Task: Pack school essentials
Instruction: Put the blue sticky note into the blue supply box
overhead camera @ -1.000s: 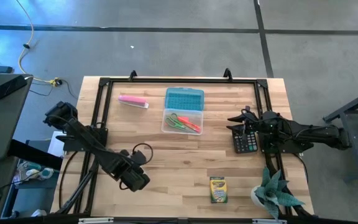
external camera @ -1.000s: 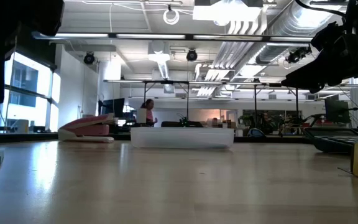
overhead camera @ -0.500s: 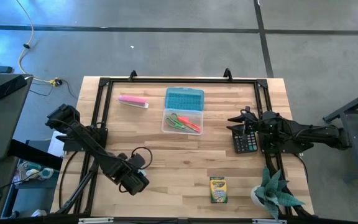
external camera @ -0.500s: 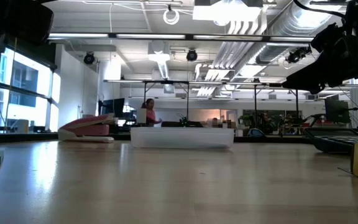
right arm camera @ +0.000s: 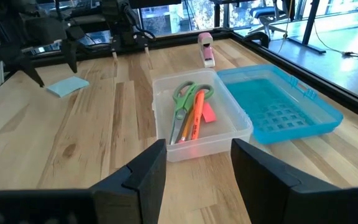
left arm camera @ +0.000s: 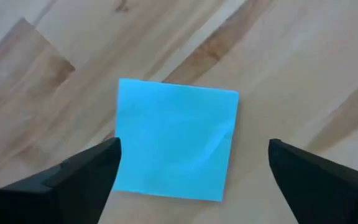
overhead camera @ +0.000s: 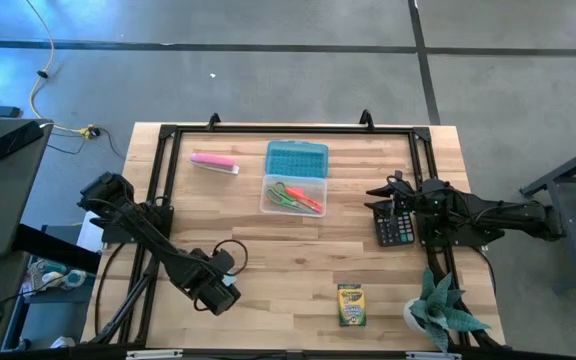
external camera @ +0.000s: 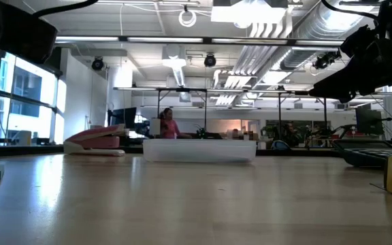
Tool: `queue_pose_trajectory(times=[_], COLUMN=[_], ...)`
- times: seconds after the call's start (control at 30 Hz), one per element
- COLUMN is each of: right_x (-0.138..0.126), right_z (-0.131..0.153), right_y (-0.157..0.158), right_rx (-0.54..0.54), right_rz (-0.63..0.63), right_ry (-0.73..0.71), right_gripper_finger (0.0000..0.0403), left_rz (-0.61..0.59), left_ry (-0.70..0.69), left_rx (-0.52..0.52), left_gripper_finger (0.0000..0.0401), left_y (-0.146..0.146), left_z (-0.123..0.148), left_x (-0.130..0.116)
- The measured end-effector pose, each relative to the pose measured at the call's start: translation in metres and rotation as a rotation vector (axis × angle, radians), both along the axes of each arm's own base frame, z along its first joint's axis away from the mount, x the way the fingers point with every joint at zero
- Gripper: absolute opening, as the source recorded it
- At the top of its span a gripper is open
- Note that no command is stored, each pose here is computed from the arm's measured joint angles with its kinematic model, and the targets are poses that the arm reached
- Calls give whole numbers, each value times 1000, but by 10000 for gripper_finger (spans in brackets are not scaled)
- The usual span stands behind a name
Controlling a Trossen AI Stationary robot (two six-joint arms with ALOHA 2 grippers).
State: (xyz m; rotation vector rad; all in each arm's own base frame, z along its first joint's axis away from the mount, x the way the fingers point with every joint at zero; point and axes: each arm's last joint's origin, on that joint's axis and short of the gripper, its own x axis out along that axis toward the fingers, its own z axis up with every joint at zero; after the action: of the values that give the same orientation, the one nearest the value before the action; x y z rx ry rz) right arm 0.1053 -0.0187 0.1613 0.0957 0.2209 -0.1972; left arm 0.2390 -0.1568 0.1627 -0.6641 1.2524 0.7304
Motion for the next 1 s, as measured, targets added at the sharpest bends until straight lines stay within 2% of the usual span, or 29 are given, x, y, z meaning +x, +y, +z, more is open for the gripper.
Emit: queue_pose_trajectory(times=[0.53,1.0], right_x=[0,0], right_z=[0,0], right_y=[0,0], right_rx=[0,0], right_rz=[0,0], right_ry=[0,0], right_gripper_finger=[172,172], left_rz=[-26,-19], left_ry=[48,19], left_rx=[27,-9], left_gripper_finger=[400,400], left_y=[3,9], left_z=[-13,-31], left_x=[-5,-11])
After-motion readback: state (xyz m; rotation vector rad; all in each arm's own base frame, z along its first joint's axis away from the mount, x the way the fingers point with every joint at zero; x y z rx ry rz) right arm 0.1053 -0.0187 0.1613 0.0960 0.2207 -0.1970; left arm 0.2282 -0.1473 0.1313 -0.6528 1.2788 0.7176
